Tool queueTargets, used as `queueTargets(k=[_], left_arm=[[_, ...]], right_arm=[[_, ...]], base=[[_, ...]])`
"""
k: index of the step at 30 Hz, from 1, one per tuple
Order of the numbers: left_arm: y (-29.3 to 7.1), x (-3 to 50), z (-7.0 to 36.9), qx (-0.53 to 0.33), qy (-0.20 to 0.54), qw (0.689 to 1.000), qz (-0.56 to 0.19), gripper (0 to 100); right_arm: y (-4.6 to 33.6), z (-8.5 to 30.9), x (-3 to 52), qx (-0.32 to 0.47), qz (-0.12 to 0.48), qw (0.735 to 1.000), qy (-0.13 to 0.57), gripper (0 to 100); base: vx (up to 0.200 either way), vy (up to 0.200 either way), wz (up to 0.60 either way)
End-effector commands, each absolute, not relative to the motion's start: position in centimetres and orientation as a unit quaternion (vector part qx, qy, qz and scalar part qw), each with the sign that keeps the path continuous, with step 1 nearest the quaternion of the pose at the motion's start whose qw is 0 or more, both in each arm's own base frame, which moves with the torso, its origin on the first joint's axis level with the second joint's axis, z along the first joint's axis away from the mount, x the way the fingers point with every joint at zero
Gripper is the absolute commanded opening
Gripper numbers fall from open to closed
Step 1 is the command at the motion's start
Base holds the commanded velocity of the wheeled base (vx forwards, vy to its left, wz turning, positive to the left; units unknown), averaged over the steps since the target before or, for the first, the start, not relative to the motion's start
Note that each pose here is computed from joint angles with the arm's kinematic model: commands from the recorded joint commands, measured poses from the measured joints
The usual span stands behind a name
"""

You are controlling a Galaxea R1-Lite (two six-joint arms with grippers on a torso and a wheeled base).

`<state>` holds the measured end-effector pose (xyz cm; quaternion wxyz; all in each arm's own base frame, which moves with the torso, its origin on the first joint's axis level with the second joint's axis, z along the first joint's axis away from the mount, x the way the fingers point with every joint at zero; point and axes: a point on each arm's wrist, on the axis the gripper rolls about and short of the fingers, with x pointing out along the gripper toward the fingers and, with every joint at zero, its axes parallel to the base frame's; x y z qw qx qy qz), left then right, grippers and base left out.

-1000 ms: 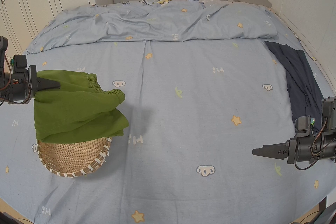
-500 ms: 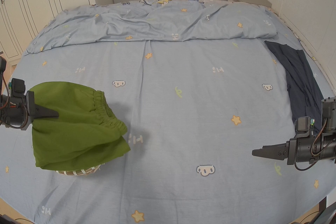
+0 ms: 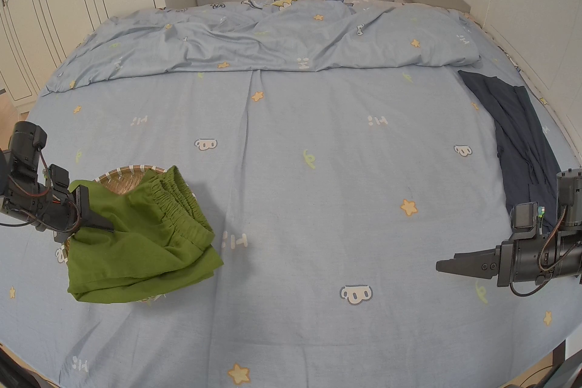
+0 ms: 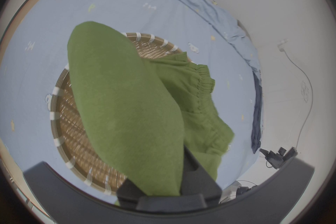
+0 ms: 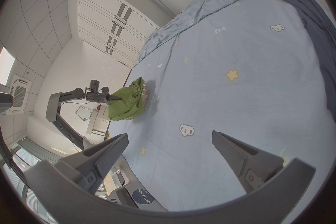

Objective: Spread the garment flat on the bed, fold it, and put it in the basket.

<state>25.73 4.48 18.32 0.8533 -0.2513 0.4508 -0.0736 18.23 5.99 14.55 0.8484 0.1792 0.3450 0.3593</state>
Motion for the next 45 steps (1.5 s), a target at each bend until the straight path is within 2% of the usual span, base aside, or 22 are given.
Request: queueTargets(k=[1, 8, 20, 21, 28, 29, 36, 45], left_arm=[[6.1, 29.6, 14.1, -0.264, 0.489, 0.830, -0.047, 0], [6.4, 32.3, 12.2, -0.263, 0.489, 0.830, -0.051, 0], [6.4, 33.0, 11.9, -0.251, 0.476, 0.842, -0.047, 0], [6.4, 33.0, 11.8, -0.251, 0.476, 0.841, -0.047, 100], [6.2, 32.5, 12.8, -0.253, 0.468, 0.846, -0.047, 100], [6.0, 31.6, 14.6, -0.247, 0.447, 0.858, -0.050, 100], [4.9, 28.2, 19.2, -0.230, 0.388, 0.890, -0.066, 100], [3.0, 25.0, 22.0, -0.209, 0.349, 0.908, -0.094, 100]], right_arm=[[6.0, 14.5, 18.2, 0.179, 0.361, 0.848, 0.346, 100], [6.1, 14.5, 18.3, 0.178, 0.360, 0.847, 0.347, 100], [6.1, 14.4, 18.2, 0.178, 0.360, 0.846, 0.349, 100], [6.1, 14.4, 18.2, 0.178, 0.360, 0.846, 0.349, 100], [6.1, 14.4, 18.2, 0.179, 0.360, 0.847, 0.348, 100], [6.0, 14.4, 18.2, 0.178, 0.359, 0.847, 0.348, 100], [6.1, 14.4, 18.2, 0.178, 0.361, 0.848, 0.346, 100], [5.9, 14.6, 18.1, 0.176, 0.360, 0.851, 0.341, 100]], base=[[0.000, 0.000, 0.00], [0.000, 0.000, 0.00], [0.000, 0.000, 0.00], [0.000, 0.000, 0.00], [0.000, 0.000, 0.00], [0.000, 0.000, 0.00], [0.000, 0.000, 0.00], [0.000, 0.000, 0.00]])
